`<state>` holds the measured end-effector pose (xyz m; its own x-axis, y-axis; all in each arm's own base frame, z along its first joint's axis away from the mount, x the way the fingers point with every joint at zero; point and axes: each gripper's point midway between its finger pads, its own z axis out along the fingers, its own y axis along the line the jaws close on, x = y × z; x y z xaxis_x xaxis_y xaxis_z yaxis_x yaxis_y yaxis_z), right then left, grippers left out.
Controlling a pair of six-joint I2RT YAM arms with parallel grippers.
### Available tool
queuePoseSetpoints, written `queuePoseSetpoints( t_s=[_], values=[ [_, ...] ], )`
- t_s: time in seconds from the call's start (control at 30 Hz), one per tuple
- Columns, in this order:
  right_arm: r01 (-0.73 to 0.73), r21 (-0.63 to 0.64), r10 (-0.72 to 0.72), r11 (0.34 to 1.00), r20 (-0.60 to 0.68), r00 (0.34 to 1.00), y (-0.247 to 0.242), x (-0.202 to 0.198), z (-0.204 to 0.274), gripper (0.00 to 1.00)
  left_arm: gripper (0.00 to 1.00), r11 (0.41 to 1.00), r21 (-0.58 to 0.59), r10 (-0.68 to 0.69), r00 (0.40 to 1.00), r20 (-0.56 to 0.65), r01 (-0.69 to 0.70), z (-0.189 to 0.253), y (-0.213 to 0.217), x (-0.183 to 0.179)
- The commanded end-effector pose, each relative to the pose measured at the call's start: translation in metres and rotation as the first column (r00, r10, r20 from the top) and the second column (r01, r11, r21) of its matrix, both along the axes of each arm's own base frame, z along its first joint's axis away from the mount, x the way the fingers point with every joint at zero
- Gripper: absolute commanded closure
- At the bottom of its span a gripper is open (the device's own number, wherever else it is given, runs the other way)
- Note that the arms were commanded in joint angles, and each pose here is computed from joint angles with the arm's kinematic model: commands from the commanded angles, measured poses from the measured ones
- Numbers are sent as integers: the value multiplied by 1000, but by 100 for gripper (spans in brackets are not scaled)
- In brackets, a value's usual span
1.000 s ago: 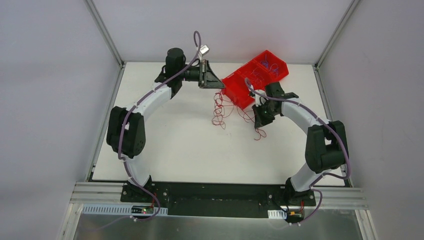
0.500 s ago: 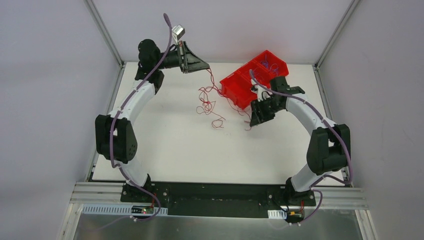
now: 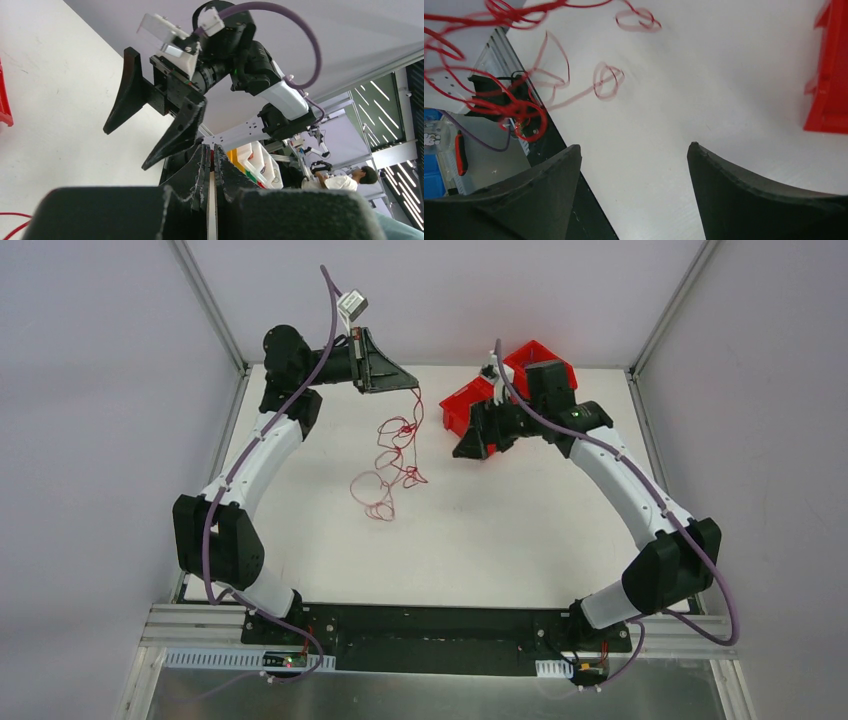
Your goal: Untangle the cables
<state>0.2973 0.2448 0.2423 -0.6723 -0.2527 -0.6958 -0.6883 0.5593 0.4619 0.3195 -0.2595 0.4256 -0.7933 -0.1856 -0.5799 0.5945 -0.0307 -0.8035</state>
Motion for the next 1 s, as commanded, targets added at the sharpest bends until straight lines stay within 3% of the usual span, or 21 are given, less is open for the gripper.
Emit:
queuePoseSetpoints(
  t_s=[0.0,0.37,0.53,0.63,0.7,0.77,0.87,0.9,0.97],
  values=[
    [-62,181,28,981,185,982,45,17,62,21,100,999,8,-37,994,104,37,15,2,-21],
    [-182,252,61,950,423,904,106,20,80,23,100,994,21,-110,986,127,109,19,-9,-39],
    [-250,216,123,944,473,872,112,12,68,47,100,993,22,-121,984,131,119,24,-9,-39],
    [-299,187,171,936,503,847,114,1,60,35,100,992,18,-123,983,137,121,26,-9,-39],
    [-330,168,193,929,541,819,118,-5,58,32,100,992,18,-129,981,144,128,28,-9,-40],
    [-348,159,199,924,578,791,122,-7,60,50,100,991,20,-136,980,144,134,29,-9,-40],
    [-340,151,186,928,605,774,121,-5,63,95,100,990,29,-143,979,146,140,29,-7,-40],
    [-325,144,174,935,610,773,118,-4,62,100,100,992,31,-124,982,143,121,30,-2,-36],
    [-312,130,172,941,609,774,110,-7,58,100,100,997,30,-78,986,145,74,31,8,-27]
  ],
)
